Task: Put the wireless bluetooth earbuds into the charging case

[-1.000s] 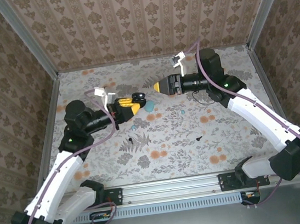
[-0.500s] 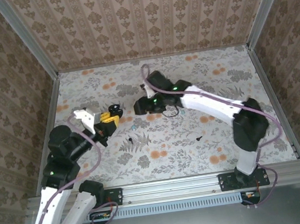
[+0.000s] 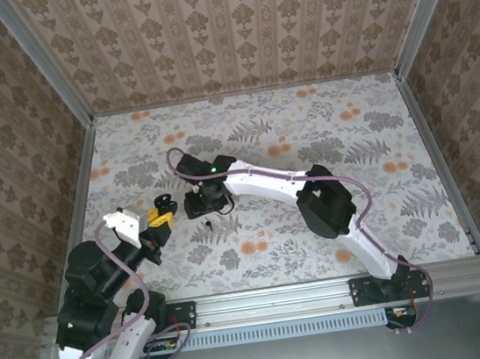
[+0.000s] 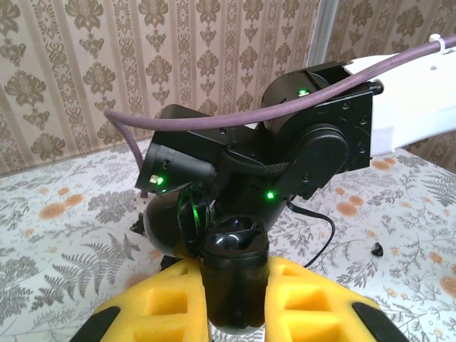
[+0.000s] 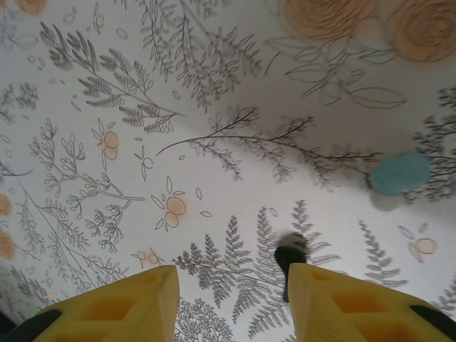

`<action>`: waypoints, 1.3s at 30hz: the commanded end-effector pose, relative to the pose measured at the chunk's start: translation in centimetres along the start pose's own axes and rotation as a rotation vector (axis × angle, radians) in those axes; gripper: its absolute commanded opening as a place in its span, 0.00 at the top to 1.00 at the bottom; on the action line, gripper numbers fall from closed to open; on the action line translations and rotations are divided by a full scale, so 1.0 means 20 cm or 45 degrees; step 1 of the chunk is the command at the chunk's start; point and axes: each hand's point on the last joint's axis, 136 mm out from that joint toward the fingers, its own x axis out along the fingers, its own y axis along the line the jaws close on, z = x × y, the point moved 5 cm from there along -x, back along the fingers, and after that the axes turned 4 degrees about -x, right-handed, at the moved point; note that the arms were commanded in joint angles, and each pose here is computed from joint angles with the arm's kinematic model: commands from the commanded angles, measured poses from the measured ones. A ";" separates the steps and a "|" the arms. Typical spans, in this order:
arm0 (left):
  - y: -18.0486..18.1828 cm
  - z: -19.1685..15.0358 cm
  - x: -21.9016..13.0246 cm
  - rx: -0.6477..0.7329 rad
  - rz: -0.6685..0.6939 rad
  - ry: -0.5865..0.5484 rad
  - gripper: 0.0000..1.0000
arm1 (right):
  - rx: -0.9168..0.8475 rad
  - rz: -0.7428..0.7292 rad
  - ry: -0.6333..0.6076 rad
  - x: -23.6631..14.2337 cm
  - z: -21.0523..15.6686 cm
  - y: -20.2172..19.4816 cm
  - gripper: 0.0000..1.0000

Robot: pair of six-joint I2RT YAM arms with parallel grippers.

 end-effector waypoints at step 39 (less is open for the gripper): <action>0.02 -0.09 -0.04 0.021 0.046 0.040 1.00 | -0.110 -0.373 0.208 0.23 -0.19 -0.09 0.64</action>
